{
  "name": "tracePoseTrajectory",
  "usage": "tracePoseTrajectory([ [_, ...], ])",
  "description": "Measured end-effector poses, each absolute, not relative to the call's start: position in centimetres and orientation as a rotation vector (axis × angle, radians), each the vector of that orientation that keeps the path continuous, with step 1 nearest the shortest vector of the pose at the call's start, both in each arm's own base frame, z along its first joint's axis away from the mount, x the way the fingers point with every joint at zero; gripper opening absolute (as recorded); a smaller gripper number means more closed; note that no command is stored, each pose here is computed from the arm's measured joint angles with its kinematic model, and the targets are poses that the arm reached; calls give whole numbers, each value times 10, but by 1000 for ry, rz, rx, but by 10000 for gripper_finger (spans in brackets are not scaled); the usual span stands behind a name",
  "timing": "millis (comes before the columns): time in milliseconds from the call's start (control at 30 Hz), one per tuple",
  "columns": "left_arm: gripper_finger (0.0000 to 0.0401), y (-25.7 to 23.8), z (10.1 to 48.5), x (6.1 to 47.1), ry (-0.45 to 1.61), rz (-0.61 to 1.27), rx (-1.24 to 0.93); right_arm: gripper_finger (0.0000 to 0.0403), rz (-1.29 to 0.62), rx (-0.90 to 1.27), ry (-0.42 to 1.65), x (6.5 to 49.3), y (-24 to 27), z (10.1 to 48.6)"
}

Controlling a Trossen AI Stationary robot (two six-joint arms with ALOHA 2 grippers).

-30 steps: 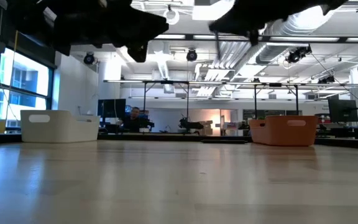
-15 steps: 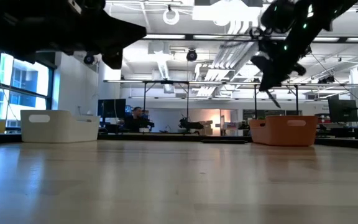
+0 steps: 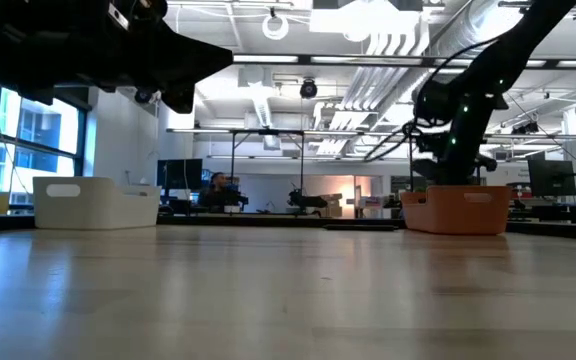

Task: Sort crayons/erasers/pens/pencils in bins
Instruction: Put the gray crayon into the orange bin, then put the black pen into the yellow bin

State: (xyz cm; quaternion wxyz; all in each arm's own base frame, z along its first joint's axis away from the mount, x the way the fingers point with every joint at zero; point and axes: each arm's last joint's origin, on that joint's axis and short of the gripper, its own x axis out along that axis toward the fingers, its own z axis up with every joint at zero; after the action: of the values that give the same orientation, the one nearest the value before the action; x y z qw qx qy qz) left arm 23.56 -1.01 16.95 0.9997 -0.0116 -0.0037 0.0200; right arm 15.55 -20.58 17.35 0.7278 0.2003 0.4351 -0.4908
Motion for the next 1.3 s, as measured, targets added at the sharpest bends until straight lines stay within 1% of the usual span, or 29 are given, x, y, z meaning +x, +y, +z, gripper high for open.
tracePoseTrajectory([
  [133, 1, -10, 169, 236, -7, 40, -23, 17, -1093, 468, 1007, 153, -213, 160],
  [233, 0, -10, 169, 236, -7, 40, -24, 28, -1097, 482, 1023, 152, -215, 156],
  [300, 1, -10, 170, 236, -17, 40, -43, 44, -1100, 484, 1020, 152, -215, 156],
  [400, 0, -10, 172, 236, -35, 37, -66, 79, -1120, 465, 1000, 151, -214, 162],
  [467, 0, -10, 173, 236, -43, 37, -70, 104, -1137, 448, 982, 151, -215, 172],
  [567, 0, -10, 173, 236, -44, 37, -70, 135, -1124, 407, 919, 154, -218, 197],
  [633, 0, -10, 173, 236, -45, 37, -70, 149, -1044, 382, 850, 160, -220, 216],
  [733, 1, -10, 173, 236, -45, 37, -70, 156, -852, 324, 780, 178, -217, 239],
  [833, 0, -10, 173, 236, -45, 36, -78, 154, -721, 218, 794, 201, -210, 246],
  [1000, 0, -10, 173, 236, -45, 37, -78, 149, -564, 122, 899, 238, -200, 230],
  [1133, 1, -10, 173, 236, -44, 35, -78, 149, -452, 101, 1063, 262, -200, 204],
  [1300, 0, -10, 172, 236, -36, 11, -77, 150, -404, 79, 1227, 284, -212, 175],
])
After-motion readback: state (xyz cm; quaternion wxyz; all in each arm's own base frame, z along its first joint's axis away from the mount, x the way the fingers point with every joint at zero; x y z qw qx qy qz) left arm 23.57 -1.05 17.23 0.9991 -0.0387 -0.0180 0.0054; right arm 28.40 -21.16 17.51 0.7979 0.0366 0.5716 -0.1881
